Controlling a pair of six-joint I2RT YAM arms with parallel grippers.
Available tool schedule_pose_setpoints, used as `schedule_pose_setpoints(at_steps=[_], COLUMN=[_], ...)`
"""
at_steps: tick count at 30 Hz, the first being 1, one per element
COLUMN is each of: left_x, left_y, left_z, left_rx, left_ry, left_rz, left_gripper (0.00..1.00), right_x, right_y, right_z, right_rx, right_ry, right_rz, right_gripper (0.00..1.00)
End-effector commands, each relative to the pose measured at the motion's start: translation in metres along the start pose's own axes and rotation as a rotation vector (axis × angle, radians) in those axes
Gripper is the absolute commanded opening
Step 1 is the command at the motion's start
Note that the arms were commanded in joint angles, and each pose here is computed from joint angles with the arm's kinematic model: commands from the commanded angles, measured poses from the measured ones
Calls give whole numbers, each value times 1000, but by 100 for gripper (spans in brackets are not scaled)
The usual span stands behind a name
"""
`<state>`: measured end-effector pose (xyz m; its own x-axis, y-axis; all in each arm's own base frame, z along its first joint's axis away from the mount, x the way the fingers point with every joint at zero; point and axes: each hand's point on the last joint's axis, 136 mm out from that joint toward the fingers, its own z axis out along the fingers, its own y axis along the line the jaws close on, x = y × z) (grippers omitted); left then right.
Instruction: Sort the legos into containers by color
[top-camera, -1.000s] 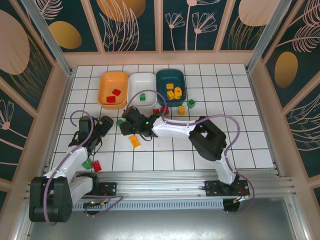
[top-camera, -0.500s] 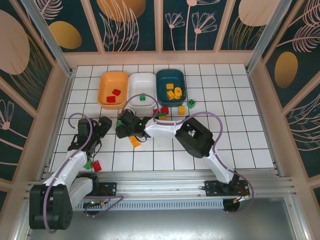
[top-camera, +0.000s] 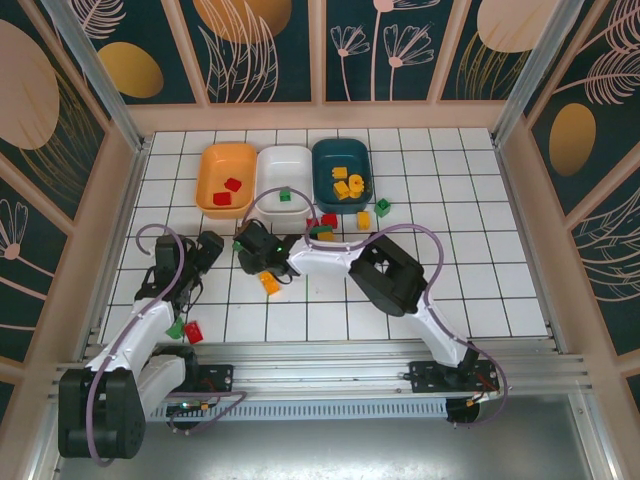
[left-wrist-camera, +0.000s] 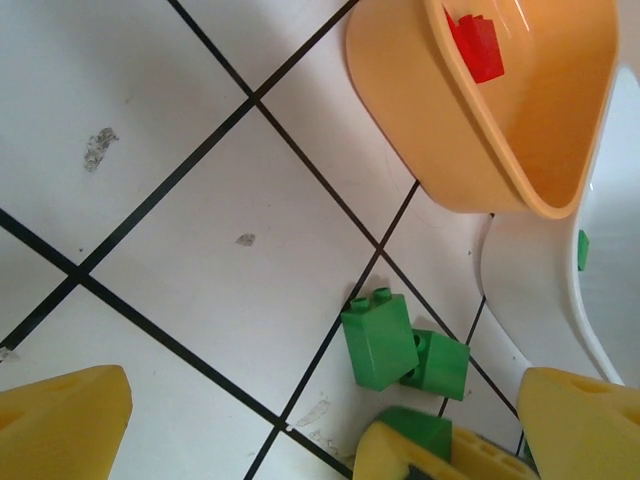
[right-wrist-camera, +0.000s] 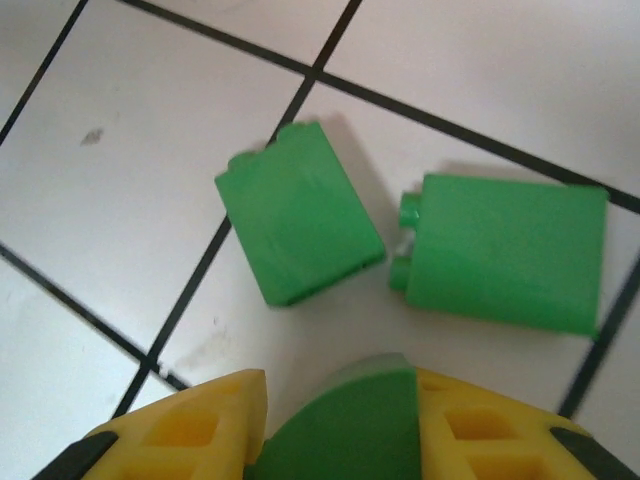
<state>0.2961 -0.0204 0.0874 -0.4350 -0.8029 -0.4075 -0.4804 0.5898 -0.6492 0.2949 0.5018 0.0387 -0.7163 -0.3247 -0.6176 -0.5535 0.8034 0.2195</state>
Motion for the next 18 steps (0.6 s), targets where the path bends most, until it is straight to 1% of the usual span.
schedule_pose_setpoints(at_steps=[1,3,5,9,12,16,18], left_x=[-14,-17,-22,-32,-35,-34,-33], left_y=[-15,-21,-20,-25,-31,-30,-27], left_z=[-5,-8,-14,-30,-40,-47,-49], left_rx=[21,28,-2,-24,-15,-23,-27], left_ry=[-30,-29,-46,-73,-80,-74,-77], left_rz=[20,32,34,45,52,61,58], left_gripper=[99,99,99,99,98,98,98], right_x=[-58,-81,-100,-123,-133,-148,-154], right_y=[8,-11,-41,-97,-127,-145,-151], right_z=[-62,-81,-87,-70,-49,-31,-25], right_rx=[-29,-19,8,67,108,135,145], right_ry=[-163,-225,-259,-263,-243,-241,-240], right_rz=[-3,22,62,125,141,131,124], right_gripper=[29,29,29,30,30,31,33])
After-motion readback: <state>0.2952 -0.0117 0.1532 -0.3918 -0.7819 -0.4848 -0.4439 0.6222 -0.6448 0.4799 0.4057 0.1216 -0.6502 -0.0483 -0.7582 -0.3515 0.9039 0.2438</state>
